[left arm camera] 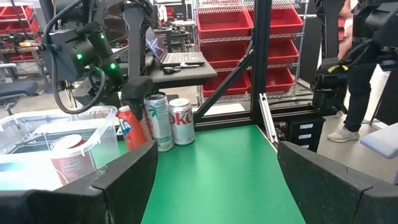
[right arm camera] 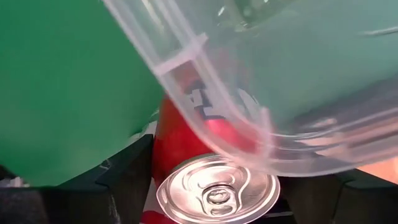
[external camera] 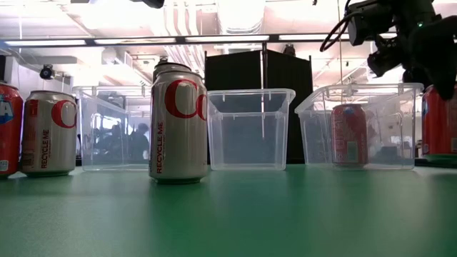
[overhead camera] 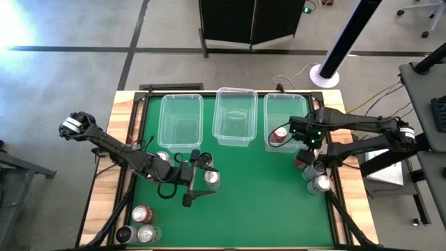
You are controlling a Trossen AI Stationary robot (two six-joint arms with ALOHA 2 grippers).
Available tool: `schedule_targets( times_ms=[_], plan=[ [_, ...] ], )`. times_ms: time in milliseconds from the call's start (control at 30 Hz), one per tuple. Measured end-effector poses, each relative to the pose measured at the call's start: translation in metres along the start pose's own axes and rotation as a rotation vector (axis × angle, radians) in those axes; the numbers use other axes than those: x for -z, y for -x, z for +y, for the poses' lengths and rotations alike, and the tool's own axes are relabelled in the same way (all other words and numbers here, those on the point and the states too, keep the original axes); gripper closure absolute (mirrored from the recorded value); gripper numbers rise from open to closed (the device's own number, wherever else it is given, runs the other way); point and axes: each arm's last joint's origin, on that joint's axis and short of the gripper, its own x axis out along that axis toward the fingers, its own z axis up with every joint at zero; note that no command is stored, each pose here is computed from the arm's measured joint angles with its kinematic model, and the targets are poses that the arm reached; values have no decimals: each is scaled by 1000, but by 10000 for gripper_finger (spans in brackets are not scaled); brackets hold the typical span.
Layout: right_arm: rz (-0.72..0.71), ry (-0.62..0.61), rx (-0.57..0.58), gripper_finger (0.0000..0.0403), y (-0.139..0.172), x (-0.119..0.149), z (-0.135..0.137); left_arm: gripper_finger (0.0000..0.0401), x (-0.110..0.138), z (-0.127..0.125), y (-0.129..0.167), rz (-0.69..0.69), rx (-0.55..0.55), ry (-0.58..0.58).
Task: Sort soda cans
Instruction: Put the top right orange soda can into the left transparent bin
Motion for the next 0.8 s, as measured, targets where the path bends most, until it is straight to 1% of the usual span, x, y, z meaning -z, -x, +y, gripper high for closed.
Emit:
schedule_targets(
  times_ms=[67, 233, 433, 567, 667, 800],
  plan=[
    [4, -11, -16, 119, -1, 0, 4, 86, 0, 0, 0, 0, 0, 0],
    [2, -56, -10, 115, -5, -1, 13, 86, 0, 0, 0, 0, 0, -1],
    [-6, -64, -2, 119, -11, 1, 31, 86, 0, 0, 0, 1, 0, -3],
    [3, -46, 2, 117, -17, 4, 46, 86, 0, 0, 0, 2, 1, -4],
    [8, -31, -18, 119, -21, 7, 57, 86, 0, 0, 0, 3, 1, -5],
    [-51, 19, -78, 119, -11, 9, 76, 86, 2, -1, 0, 16, 6, -21]
  ],
)
